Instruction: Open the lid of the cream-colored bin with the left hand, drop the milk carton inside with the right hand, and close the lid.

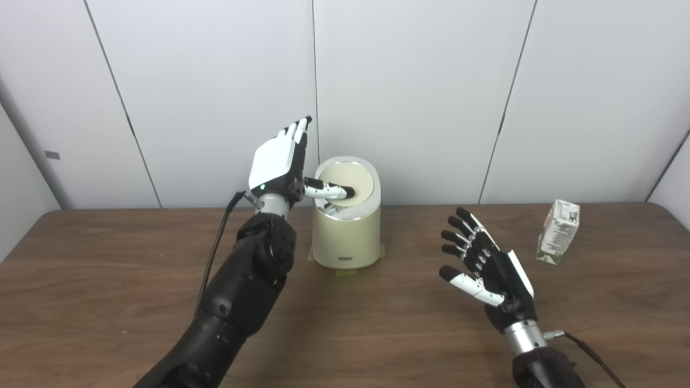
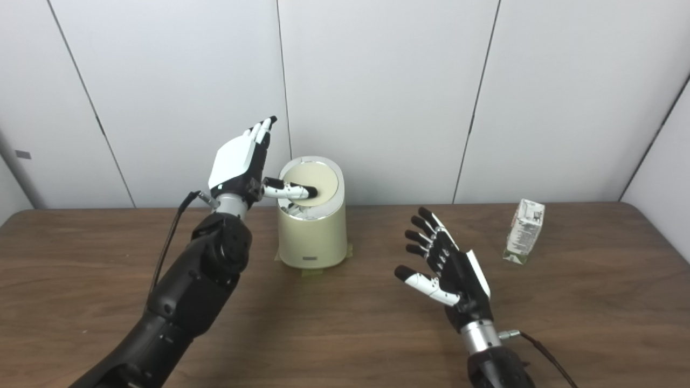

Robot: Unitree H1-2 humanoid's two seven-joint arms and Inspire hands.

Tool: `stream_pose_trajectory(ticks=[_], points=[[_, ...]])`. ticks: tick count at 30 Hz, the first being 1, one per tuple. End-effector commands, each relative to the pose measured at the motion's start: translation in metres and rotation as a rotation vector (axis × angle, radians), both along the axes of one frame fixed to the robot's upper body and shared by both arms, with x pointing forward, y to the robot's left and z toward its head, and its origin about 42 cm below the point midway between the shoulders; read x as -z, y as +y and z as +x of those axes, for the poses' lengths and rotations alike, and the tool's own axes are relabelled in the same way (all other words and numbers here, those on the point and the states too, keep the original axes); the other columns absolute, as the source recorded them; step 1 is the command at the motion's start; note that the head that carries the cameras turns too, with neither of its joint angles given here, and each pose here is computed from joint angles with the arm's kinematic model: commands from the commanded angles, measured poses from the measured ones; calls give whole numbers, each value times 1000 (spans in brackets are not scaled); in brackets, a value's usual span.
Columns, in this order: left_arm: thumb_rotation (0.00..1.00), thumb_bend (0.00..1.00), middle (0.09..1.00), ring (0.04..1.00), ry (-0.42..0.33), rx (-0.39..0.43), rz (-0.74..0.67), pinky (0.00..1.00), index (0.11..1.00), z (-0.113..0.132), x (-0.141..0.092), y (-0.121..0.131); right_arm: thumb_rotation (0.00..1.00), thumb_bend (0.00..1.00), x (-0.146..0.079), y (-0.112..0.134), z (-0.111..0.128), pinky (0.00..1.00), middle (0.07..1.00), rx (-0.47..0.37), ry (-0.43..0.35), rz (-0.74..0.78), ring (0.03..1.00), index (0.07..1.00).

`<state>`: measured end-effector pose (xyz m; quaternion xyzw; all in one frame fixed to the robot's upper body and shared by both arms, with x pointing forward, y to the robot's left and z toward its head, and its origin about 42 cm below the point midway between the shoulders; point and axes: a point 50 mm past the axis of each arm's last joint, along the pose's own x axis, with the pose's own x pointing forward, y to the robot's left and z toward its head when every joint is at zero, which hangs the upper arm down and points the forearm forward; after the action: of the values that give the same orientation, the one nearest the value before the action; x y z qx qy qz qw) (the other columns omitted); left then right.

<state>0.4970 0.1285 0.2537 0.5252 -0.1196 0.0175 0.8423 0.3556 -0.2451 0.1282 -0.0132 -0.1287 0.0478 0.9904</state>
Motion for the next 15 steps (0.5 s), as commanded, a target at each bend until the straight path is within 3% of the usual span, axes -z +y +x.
stream_pose_trajectory(ticks=[1, 9, 13, 15], points=[[206, 1000, 1000, 1000, -62, -3, 97, 1000, 1000, 9, -28, -5, 385, 707, -16, 4, 4, 786, 902, -2, -70, -3, 838, 927], [141, 1000, 1000, 1000, -31, -56, 437, 985, 1000, 8, -19, 3, 409, 733, -15, 2, 4, 773, 893, 16, -72, -13, 826, 919], [143, 1000, 1000, 1000, -9, -62, 506, 951, 1000, 6, -9, 7, 416, 733, -15, 1, 4, 768, 894, 17, -74, -19, 826, 920], [146, 1000, 1000, 1000, -6, -54, 475, 953, 1000, 4, -2, 10, 412, 732, -15, 0, 4, 777, 896, 17, -70, -14, 829, 922]])
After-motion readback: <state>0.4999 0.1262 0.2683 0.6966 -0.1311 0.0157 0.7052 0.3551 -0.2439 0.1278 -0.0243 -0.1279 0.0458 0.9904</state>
